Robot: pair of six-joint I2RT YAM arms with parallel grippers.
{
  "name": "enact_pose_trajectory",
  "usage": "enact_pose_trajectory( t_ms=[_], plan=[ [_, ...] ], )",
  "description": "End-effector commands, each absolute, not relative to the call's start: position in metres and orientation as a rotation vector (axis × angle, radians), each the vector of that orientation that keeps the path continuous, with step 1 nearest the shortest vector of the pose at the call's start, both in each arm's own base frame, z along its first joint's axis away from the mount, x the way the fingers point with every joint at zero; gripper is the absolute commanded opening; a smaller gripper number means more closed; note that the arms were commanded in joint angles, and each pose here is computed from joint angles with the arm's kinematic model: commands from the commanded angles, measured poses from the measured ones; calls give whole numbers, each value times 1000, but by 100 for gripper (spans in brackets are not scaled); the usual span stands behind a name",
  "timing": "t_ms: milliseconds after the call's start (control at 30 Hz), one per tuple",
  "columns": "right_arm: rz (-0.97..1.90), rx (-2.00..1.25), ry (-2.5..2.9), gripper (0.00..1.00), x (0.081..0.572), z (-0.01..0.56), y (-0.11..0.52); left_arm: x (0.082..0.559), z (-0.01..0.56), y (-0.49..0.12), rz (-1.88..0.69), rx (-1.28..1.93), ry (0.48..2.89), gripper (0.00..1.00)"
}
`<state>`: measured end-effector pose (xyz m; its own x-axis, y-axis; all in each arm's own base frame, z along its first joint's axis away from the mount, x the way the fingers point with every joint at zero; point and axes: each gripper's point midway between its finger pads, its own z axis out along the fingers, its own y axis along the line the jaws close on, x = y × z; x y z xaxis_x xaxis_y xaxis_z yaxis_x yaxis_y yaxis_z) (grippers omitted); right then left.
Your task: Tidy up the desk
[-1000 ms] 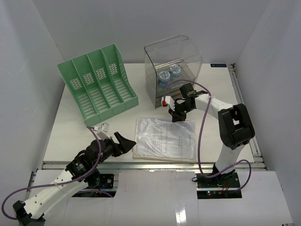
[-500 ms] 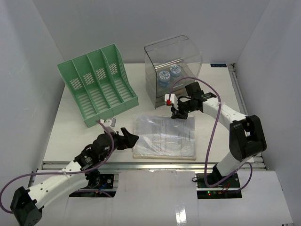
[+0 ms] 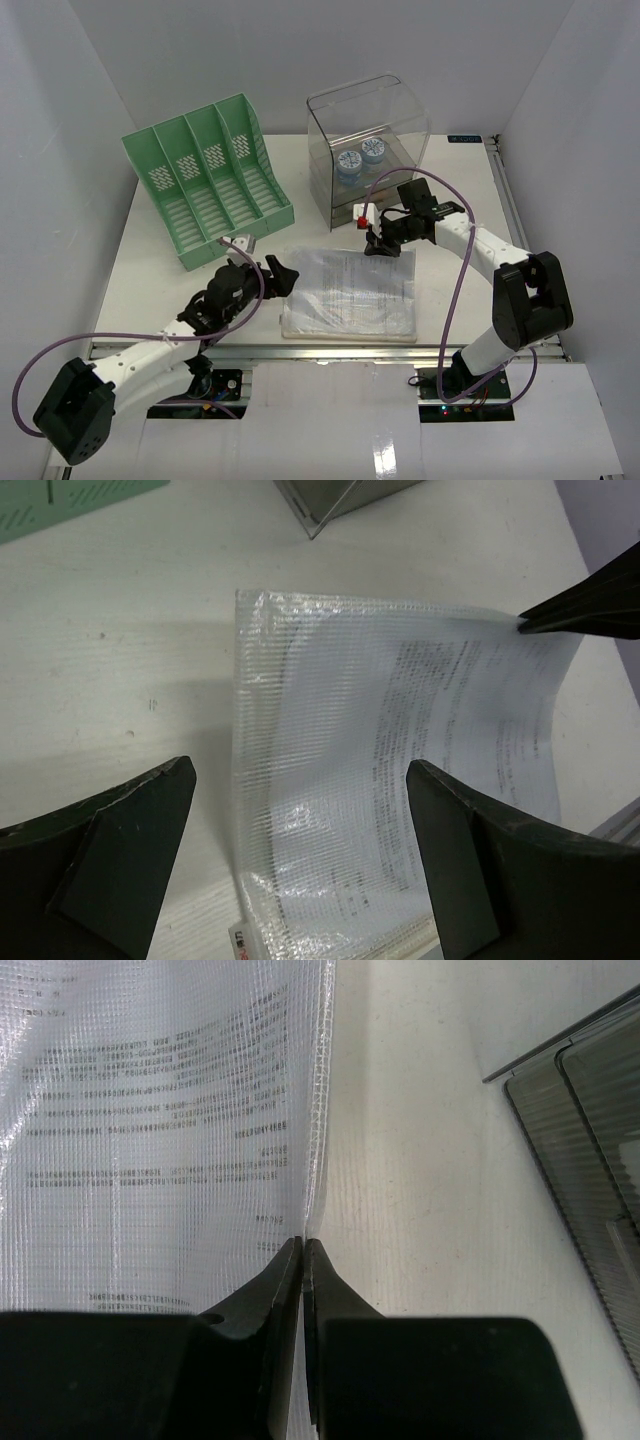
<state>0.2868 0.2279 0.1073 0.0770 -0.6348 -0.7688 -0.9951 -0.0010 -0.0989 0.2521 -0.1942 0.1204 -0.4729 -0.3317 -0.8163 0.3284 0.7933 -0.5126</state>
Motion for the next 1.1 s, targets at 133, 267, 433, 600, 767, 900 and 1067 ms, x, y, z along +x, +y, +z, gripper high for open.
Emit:
enact_pose_trajectory(
  t_ms=[133,267,433,600,767,900,1067],
  plan=[
    [731,-1697,1536,8,283,123,234,262,136,-210,-894,179,1827,96],
    [733,-1694,1526,8,282,125,235,265,127,-206,-897,169,1839,94],
    [737,-1693,1519,8,281,127,236,268,119,-202,-894,160,1851,94],
    [742,-1692,1512,8,280,129,236,267,116,-206,-941,201,1844,92],
    [744,-1694,1509,8,279,129,237,264,105,-212,-984,244,1867,87],
    [745,-1693,1506,8,278,130,236,263,101,-212,-990,252,1871,87],
    [751,-1694,1499,8,276,131,237,261,99,-213,-1013,276,1859,85]
  ],
)
